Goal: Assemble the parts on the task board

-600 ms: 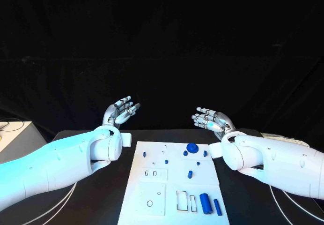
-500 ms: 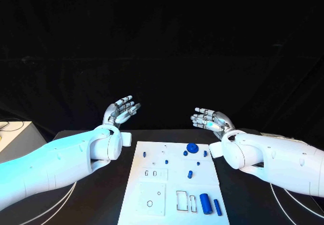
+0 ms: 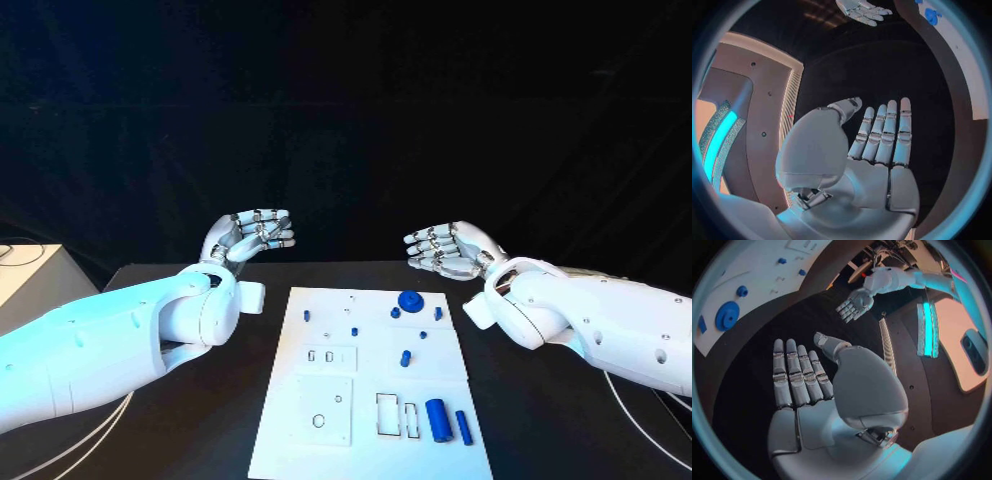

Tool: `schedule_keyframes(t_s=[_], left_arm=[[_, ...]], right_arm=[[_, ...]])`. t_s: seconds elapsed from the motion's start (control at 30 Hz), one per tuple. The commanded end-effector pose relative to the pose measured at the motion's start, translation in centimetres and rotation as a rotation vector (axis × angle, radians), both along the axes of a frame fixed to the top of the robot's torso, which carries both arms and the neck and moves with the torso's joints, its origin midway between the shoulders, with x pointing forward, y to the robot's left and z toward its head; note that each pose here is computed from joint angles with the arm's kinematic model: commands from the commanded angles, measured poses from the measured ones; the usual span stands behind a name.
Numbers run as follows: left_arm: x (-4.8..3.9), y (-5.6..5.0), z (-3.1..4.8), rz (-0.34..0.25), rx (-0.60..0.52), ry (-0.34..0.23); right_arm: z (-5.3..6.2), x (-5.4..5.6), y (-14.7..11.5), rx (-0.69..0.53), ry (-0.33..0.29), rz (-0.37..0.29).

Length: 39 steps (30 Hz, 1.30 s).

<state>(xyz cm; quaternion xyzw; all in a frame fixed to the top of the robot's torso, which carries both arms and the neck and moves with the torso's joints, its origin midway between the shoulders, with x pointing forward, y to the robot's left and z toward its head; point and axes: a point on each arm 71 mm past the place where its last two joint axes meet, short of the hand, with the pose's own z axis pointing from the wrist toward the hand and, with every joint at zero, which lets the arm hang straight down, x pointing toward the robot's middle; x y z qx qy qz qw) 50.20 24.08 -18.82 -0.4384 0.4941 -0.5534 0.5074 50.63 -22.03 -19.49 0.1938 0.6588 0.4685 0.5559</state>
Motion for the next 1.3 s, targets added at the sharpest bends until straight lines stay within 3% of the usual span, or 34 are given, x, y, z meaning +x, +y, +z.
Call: schedule_keyframes(t_s=[0.03, 0.33, 0.63, 0.93, 1.3], left_arm=[[-0.96, -0.7, 0.62, -0.106, -0.005, -0.039], [-3.86, -1.7, 1.74, -0.264, -0.028, -0.041], [-5.79, -2.2, 2.51, -0.319, -0.059, -0.034], [-6.31, -2.3, 2.68, -0.338, -0.093, -0.017], [-6.37, -2.2, 2.64, -0.340, -0.112, -0.003]], right_arm=[[0.7, -0.3, 0.4, -0.239, -0.145, 0.057], [1.5, -0.3, 1.3, -0.534, -0.204, 0.102], [1.6, -0.3, 2.4, -0.721, -0.268, 0.113], [0.9, -0.2, 3.3, -0.839, -0.277, 0.117], [0.4, -0.3, 3.8, -0.891, -0.274, 0.110]])
